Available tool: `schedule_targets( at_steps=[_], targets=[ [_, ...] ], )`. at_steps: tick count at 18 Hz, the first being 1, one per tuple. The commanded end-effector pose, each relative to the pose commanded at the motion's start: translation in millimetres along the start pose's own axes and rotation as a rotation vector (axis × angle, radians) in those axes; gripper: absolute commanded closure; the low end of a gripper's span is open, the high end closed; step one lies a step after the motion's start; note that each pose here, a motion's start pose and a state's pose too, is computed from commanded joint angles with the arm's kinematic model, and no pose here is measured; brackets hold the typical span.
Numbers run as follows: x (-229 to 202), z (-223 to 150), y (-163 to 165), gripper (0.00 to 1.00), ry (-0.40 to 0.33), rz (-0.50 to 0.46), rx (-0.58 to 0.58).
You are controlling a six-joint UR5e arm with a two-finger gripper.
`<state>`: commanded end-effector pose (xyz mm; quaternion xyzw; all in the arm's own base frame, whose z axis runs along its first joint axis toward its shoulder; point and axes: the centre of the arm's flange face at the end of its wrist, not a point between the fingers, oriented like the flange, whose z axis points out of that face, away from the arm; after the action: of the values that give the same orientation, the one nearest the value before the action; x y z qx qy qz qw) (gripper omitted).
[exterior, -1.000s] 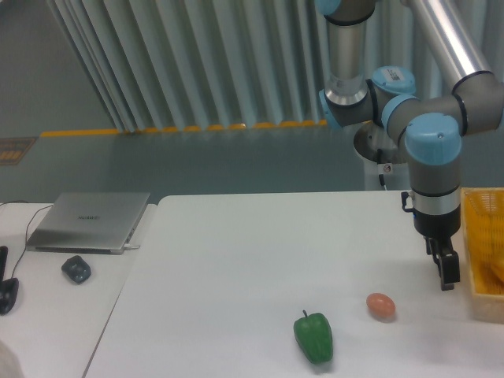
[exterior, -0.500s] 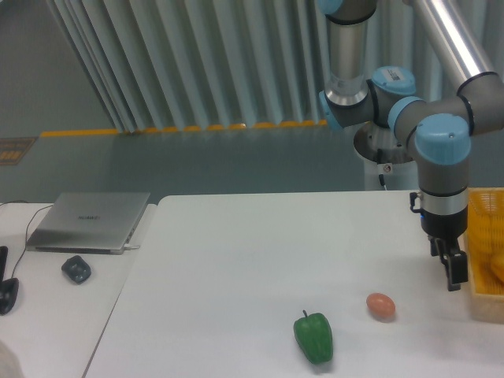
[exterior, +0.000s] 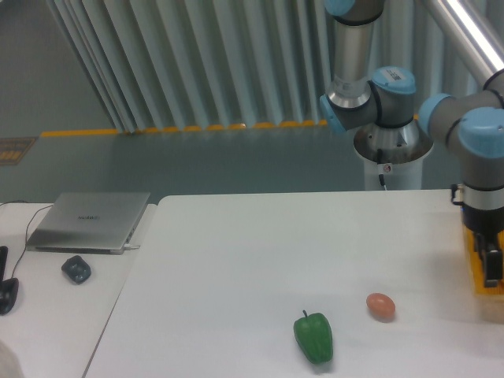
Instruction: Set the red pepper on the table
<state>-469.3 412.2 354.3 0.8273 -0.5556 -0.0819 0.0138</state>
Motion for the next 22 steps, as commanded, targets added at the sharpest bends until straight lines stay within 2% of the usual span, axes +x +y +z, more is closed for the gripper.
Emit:
schedule_targets(
  at_steps=[3,5,9,13,18,22],
  targets=[
    [7,-1,13,0.00,0.010,0.022,0.003],
    [16,0,29,0.00,0.018,0.131,0.002],
    [29,4,41,0.00,0.053,0.223,0.028],
    [50,13,61,0.00,0.101,0.379,0.073],
    [87,30,88,0.00,0.128,0.421,0.141],
    [91,36,87,0.00,0.130,0.421,0.153]
  ],
)
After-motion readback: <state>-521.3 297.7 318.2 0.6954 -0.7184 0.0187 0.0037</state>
